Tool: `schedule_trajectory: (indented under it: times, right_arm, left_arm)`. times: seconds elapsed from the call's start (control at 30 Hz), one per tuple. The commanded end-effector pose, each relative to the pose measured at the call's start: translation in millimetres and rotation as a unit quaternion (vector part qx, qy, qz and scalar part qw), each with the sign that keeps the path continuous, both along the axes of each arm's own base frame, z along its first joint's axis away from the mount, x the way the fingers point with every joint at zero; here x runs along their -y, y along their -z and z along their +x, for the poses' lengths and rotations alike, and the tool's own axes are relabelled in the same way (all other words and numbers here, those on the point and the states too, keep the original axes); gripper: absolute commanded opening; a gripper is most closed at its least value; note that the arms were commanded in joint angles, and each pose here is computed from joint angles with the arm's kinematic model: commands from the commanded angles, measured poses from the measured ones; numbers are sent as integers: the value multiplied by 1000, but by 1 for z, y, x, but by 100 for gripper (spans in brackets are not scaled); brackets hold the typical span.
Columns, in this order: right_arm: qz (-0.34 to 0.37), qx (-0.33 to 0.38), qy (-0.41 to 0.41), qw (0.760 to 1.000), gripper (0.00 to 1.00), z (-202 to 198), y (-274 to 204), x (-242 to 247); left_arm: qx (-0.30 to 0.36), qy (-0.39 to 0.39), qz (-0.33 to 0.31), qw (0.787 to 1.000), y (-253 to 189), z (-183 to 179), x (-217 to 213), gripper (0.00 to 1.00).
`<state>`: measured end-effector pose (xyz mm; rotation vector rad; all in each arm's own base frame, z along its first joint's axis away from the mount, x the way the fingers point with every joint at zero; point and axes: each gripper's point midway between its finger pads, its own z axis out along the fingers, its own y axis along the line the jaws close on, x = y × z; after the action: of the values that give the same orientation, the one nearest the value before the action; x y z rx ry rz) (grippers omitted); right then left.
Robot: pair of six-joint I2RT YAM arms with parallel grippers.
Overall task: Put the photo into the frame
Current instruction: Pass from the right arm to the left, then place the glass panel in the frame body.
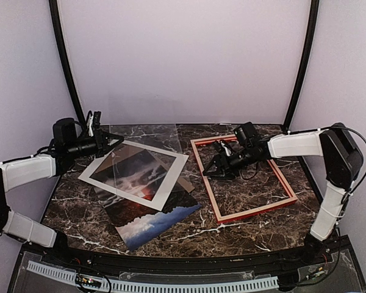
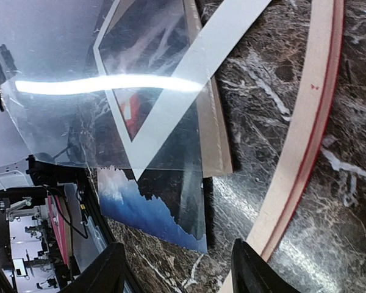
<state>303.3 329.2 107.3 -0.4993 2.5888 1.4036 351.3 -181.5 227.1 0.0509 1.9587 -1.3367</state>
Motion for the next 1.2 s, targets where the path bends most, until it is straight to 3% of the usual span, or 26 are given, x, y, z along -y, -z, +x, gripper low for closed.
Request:
schedule_trajectory:
  times: [0.0, 0.43, 1.17]
  right_arm:
    - [-83, 38, 20, 996, 62, -5, 10, 28]
    - [-171, 28, 10, 985, 70, -58, 62, 38]
    - [-135, 39, -87, 986, 68, -160, 77, -50]
  left_arm:
    - [37, 2, 44, 998, -35, -12, -4, 0]
    - [79, -2, 64, 995, -101, -26, -9, 0]
    - [108, -47, 95, 988, -136, -36, -24, 0]
